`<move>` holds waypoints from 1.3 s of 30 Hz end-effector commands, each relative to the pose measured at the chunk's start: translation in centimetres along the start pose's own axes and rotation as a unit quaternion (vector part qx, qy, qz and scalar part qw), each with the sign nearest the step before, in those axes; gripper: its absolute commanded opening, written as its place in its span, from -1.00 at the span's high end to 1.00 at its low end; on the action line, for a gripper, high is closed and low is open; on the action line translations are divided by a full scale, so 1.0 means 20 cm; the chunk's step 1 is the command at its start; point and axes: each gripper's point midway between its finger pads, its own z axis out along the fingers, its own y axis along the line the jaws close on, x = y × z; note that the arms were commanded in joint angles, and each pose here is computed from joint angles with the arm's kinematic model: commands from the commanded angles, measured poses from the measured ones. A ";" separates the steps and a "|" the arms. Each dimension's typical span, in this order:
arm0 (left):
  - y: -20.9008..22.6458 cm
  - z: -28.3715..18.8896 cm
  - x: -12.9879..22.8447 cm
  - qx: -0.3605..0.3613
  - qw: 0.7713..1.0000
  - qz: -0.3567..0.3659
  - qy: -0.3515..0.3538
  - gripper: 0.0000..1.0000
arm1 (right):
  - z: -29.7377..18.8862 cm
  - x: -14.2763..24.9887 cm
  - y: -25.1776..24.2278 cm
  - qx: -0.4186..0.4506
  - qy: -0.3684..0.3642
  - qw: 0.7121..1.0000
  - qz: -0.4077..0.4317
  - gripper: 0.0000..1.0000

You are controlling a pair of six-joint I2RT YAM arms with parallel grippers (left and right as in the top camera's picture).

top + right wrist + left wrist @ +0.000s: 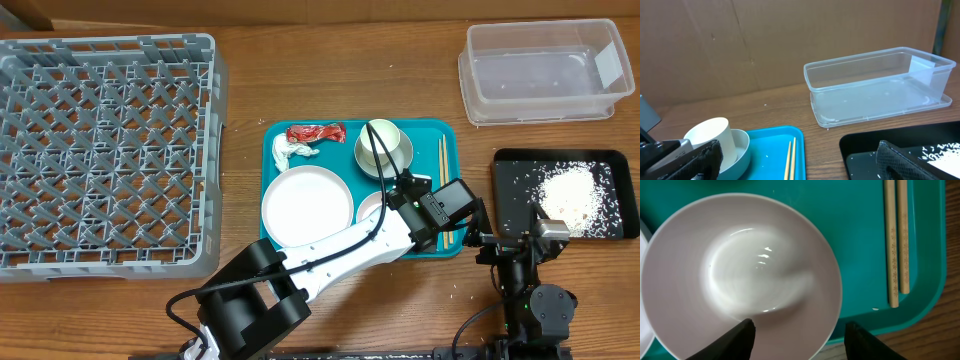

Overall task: Sort waste into correct bins and load items into the dishwasher
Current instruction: 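Lower the left gripper onto the pink bowl rim and grasp it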

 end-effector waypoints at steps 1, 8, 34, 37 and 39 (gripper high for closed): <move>0.03 0.06 0.02 -0.023 0.999 0.037 -0.006 -0.19 | 0.00 0.01 0.01 -0.004 -0.001 1.000 -0.004 -1.00; 0.01 0.10 0.04 -0.016 0.998 0.057 0.007 -0.19 | 0.00 0.01 0.01 -0.004 -0.001 1.000 -0.004 -0.99; -0.08 0.09 0.04 0.014 0.997 0.072 -0.004 -0.17 | 0.00 0.01 0.01 -0.004 -0.001 1.000 -0.004 -1.00; -0.08 0.09 0.04 0.014 0.997 0.072 -0.004 -0.17 | 0.00 0.01 0.01 -0.004 -0.001 1.000 -0.004 -1.00; -0.08 0.09 0.04 0.014 0.997 0.072 -0.001 -0.17 | 0.00 0.01 0.01 -0.004 -0.001 1.000 -0.004 -1.00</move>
